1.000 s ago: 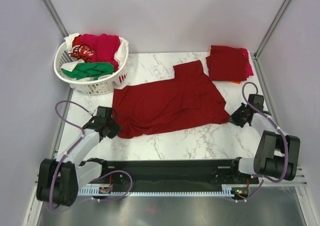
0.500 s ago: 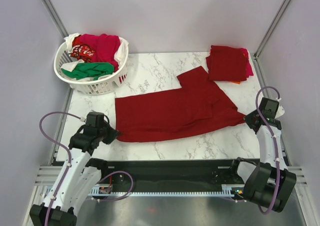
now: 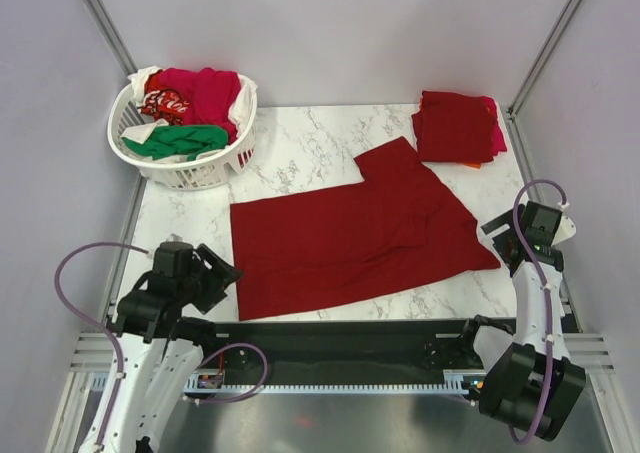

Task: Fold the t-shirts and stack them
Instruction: Fold the tshirt

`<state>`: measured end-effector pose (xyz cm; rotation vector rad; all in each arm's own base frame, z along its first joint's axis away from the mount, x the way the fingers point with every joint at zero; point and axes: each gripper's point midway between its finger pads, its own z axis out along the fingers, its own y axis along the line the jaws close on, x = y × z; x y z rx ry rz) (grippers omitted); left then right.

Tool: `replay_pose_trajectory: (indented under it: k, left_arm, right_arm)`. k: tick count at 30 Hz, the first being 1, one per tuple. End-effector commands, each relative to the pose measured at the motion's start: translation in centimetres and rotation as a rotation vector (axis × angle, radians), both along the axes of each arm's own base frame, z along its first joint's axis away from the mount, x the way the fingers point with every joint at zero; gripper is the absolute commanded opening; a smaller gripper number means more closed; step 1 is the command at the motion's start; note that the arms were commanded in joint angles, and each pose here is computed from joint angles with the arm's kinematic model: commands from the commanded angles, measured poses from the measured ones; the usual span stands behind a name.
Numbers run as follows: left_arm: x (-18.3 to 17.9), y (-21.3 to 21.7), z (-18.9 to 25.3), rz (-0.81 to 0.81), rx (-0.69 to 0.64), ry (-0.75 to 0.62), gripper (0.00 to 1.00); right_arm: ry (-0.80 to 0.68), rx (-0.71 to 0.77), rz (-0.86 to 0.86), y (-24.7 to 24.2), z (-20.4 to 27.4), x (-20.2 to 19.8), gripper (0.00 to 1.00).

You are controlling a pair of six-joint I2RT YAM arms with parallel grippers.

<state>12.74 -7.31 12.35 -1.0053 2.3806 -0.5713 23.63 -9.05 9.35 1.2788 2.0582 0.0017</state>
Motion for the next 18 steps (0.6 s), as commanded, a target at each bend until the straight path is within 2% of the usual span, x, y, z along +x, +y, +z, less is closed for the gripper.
replay_pose_trajectory:
  k: [1, 4, 8, 12, 14, 18]
  left_arm:
    - [0.5, 1.4, 4.0, -0.067, 0.124, -0.112, 0.71]
    - [2.8, 1.3, 3.7, -0.117, 0.174, -0.121, 0.69]
    - [5.4, -0.7, 2.4, -0.197, 0.131, -0.061, 0.67]
    - [7.6, -1.7, 2.4, -0.228, 0.119, -0.08, 0.64]
    - [8.9, -1.4, 1.4, -0.232, 0.161, -0.068, 0.62]
    - [10.2, -1.5, -1.6, -0.264, 0.198, 0.0, 0.6]
  right_arm:
    - [-0.055, -0.036, 0.004, -0.4, 1.9, 0.7, 0.98]
    - [-0.151, 0.009, 0.115, 1.9, 3.2, 2.5, 0.98]
    - [-0.31, 0.04, 0.359, 8.1, 6.4, 5.8, 0.96]
    - [-0.28, 0.016, 0.497, 11.8, 6.6, 7.4, 0.9]
    - [-0.214, 0.037, 0.592, 14.4, 5.0, 8.0, 0.88]
    - [-0.099, 0.035, 0.666, 16.4, 1.9, 8.8, 0.86]
